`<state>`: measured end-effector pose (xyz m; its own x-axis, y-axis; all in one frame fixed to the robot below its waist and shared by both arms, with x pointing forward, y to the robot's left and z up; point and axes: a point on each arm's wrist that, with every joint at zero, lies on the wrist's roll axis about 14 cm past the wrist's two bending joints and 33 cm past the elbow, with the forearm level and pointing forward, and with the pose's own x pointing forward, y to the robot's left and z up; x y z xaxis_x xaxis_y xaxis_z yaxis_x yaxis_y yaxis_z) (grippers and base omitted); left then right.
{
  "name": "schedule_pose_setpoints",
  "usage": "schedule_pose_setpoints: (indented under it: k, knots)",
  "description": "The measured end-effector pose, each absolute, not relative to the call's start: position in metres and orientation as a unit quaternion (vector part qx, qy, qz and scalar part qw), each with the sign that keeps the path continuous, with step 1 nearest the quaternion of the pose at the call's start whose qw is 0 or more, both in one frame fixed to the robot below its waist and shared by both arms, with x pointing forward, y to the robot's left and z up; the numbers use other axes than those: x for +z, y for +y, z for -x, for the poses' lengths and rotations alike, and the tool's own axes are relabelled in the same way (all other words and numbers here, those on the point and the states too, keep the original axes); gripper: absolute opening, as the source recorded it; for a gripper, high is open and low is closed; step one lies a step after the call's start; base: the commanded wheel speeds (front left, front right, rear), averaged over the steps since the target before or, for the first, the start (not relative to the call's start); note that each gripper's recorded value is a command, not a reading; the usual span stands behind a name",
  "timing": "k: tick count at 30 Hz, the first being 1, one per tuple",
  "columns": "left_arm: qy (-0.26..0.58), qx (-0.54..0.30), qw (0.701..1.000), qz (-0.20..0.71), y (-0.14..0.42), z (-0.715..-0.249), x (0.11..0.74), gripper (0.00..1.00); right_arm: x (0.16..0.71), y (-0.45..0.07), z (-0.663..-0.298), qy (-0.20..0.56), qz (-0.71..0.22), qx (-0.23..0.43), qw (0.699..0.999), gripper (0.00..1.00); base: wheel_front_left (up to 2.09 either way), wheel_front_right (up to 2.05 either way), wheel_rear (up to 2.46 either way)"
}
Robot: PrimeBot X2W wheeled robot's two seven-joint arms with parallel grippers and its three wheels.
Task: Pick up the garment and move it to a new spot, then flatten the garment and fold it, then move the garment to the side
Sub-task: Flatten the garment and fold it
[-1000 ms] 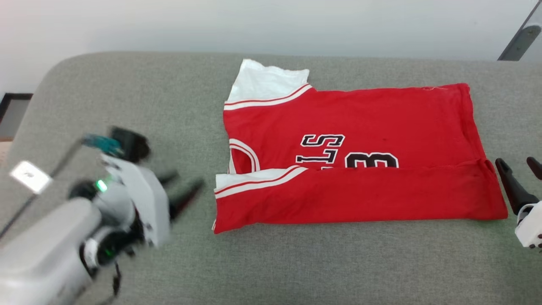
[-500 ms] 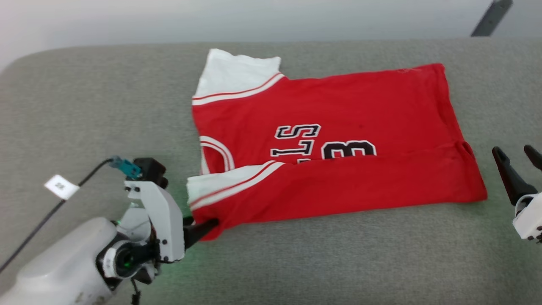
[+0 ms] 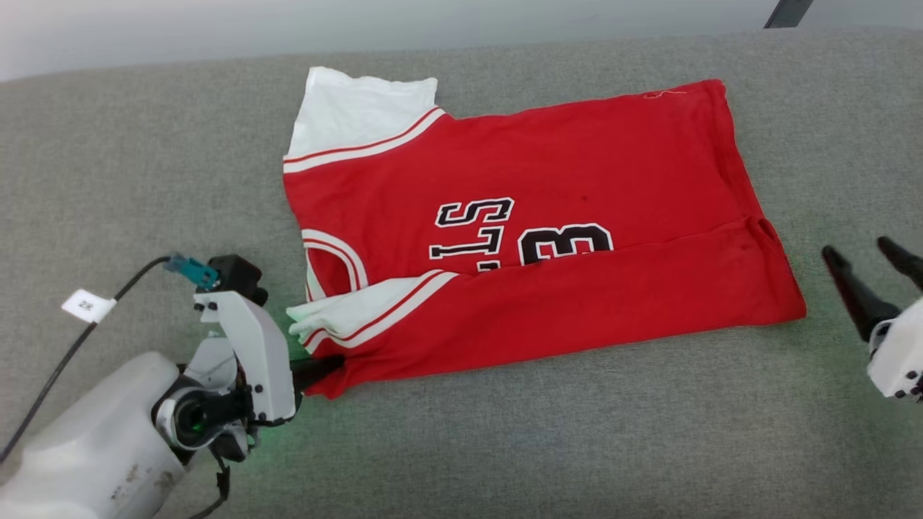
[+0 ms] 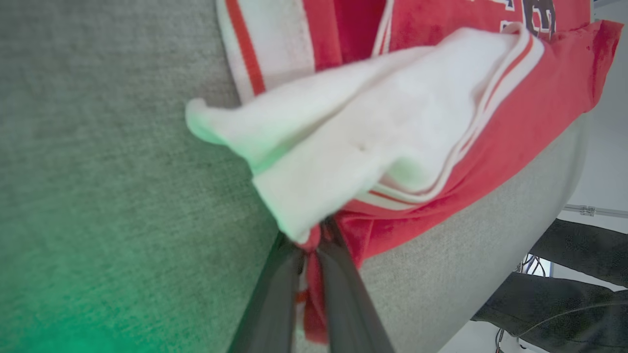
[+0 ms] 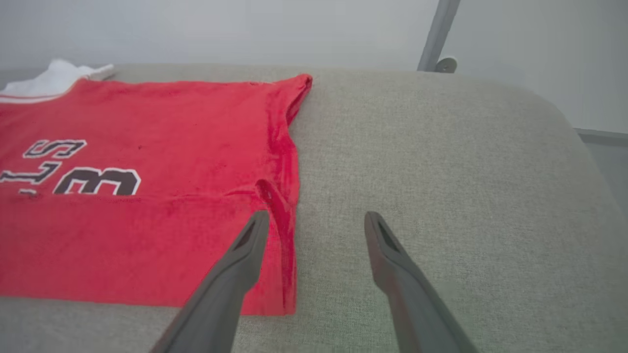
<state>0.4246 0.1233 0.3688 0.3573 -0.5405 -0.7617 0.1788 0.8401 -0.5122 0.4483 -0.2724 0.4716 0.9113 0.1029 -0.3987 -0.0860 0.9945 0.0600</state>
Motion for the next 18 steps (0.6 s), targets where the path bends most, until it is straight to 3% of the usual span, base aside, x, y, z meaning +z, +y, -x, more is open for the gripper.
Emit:
schedule_pose_setpoints:
  k: [10,15,16,17,18]
  knots:
    - [0.501,-0.245,0.815,0.157,0.116,-0.431,0.371,0.0,0.421,-0.251,-0.443,0.413,0.055,0.112,0.902,1.0,0.0,0.0,0.0]
    - [0.492,-0.252,0.818,0.16,0.113,-0.435,0.371,0.0,0.4,-0.247,-0.449,0.457,0.061,0.115,0.88,1.0,0.0,0.0,0.0]
    - [0.491,-0.251,0.819,0.16,0.113,-0.435,0.37,0.0,0.396,-0.245,-0.45,0.462,0.055,0.116,0.878,0.96,0.0,0.0,0.0]
    - [0.49,-0.251,0.82,0.16,0.113,-0.435,0.37,0.0,0.393,-0.244,-0.451,0.466,0.055,0.116,0.876,0.53,0.0,0.0,0.0]
    - [0.489,-0.25,0.82,0.161,0.113,-0.435,0.37,0.0,0.391,-0.243,-0.452,0.467,0.056,0.117,0.874,0.35,0.0,0.0,0.0]
